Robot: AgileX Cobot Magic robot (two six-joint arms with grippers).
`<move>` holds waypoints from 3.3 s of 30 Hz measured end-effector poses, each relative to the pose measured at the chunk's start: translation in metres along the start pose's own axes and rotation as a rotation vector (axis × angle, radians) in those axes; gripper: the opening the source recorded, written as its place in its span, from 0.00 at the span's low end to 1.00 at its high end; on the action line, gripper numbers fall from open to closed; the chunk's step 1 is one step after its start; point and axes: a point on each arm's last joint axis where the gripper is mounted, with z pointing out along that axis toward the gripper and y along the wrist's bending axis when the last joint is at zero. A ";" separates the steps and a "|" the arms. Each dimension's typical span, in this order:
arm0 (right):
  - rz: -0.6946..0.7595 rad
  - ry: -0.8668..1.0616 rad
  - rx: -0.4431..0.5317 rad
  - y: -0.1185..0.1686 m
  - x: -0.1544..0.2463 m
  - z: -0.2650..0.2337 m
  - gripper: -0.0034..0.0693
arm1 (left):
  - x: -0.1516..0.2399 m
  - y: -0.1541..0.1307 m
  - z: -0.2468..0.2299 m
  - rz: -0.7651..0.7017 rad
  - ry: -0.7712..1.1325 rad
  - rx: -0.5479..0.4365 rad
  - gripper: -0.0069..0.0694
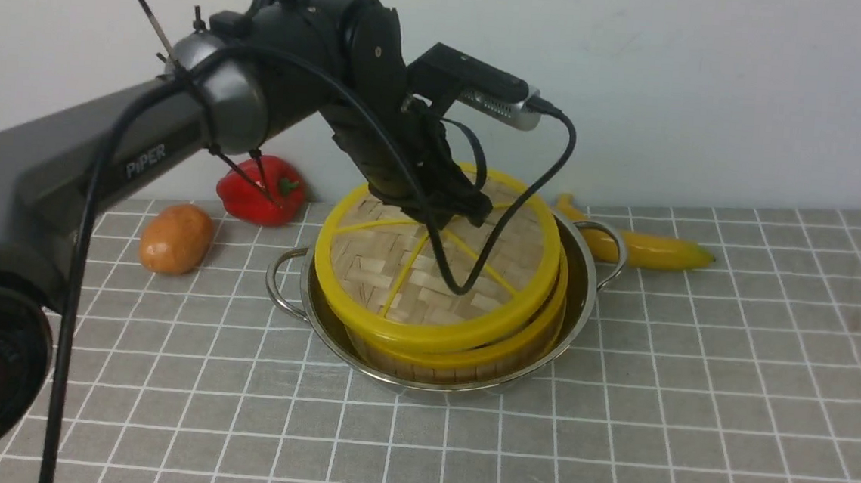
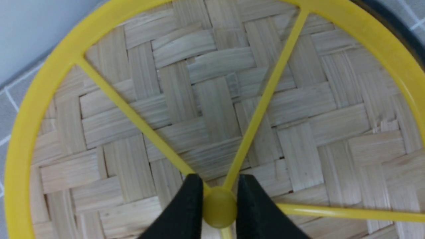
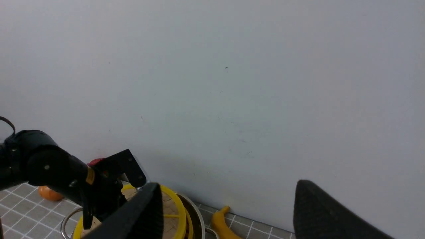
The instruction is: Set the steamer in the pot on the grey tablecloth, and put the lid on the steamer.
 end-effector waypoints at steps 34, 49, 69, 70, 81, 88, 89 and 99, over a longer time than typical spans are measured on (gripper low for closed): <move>0.002 0.000 -0.003 0.000 0.000 0.000 0.75 | -0.001 -0.001 0.025 -0.027 -0.009 0.025 0.24; 0.003 0.000 -0.003 0.000 0.000 0.000 0.75 | -0.004 0.000 0.024 -0.016 -0.015 0.015 0.31; -0.078 0.055 0.048 -0.006 0.022 0.001 0.65 | -0.006 -0.001 -0.310 0.035 -0.542 -0.239 0.52; -0.088 0.072 0.061 -0.007 0.029 0.001 0.63 | 0.004 -0.004 -0.327 0.035 -0.569 -0.245 0.43; -0.151 0.219 0.168 -0.027 0.162 0.006 0.31 | 0.135 -0.028 -0.352 0.037 -0.455 -0.224 0.06; -0.088 0.201 0.154 -0.030 0.236 0.013 0.27 | 0.210 -0.039 -0.291 0.027 -0.409 -0.194 0.06; -0.085 0.196 0.151 -0.031 0.242 0.013 0.27 | 0.216 -0.040 -0.285 0.025 -0.419 -0.191 0.06; -0.040 0.191 0.136 -0.030 0.262 0.018 0.28 | 0.259 -0.052 -0.229 -0.005 -0.582 -0.135 0.06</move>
